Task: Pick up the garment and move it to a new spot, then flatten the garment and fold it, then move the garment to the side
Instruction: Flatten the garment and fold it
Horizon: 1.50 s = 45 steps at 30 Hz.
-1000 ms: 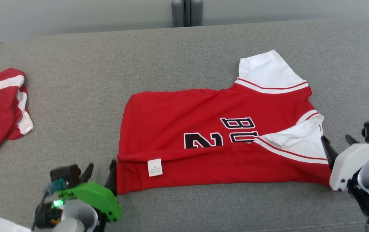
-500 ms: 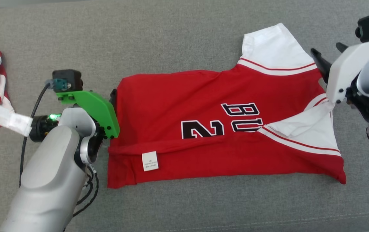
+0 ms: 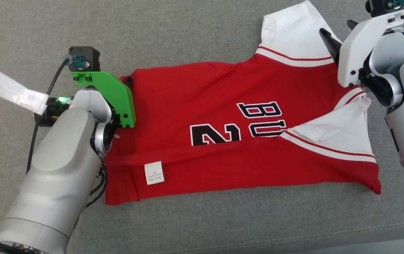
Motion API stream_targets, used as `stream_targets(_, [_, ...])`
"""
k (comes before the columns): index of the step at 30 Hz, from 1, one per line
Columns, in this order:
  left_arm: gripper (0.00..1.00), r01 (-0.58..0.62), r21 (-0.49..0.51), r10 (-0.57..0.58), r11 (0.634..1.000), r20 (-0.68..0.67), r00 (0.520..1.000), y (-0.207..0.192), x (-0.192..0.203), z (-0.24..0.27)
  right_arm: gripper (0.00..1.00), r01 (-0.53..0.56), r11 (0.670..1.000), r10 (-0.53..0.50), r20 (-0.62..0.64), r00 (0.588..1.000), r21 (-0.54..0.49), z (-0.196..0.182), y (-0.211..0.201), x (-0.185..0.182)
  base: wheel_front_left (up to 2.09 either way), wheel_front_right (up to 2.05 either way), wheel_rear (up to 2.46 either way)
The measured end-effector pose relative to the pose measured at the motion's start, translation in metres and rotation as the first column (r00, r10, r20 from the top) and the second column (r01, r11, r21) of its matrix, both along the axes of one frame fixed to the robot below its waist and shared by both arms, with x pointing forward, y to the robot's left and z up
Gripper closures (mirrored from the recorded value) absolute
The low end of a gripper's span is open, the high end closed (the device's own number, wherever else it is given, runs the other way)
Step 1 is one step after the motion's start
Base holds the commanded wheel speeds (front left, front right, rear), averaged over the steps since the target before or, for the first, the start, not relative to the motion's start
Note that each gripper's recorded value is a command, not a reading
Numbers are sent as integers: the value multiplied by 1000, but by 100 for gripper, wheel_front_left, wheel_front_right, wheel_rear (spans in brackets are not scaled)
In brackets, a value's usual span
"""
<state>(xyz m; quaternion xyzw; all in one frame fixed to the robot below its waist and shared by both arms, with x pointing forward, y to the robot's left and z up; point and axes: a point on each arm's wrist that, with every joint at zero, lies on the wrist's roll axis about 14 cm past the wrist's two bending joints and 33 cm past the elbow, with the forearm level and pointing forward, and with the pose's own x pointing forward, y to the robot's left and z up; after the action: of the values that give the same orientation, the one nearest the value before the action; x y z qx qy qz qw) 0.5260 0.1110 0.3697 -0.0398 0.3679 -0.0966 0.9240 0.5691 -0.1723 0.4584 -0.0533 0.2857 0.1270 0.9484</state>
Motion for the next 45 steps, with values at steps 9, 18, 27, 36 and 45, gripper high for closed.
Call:
stream_targets(9, [100, 100, 1, -99, 995, -125, 987, -15, -9, -16, 0, 3, 999, -4, -20, 1000, -32, -8, -11, 9, 0, 0, 0])
stream_targets(18, [100, 99, 19, -97, 995, -62, 993, -17, -3, -18, 0, -17, 997, 16, -18, 1000, -79, -14, -9, 30, 0, 0, 0])
stream_targets(27, [100, 101, -5, -101, 995, -5, 995, -22, -3, -17, 0, 5, 993, -15, -81, 997, -118, -41, -10, 55, 0, 0, 0])
stream_targets(36, [100, 102, -4, -102, 995, 41, 994, -17, 2, -21, 100, -6, 996, -7, -144, 990, -93, -78, 10, 65, 0, 0, 0])
stream_targets(45, [100, 39, -2, -38, 999, 189, 981, -6, 21, -2, 100, 21, 998, -16, 90, 996, -57, -35, 6, 89, 0, 0, 0])
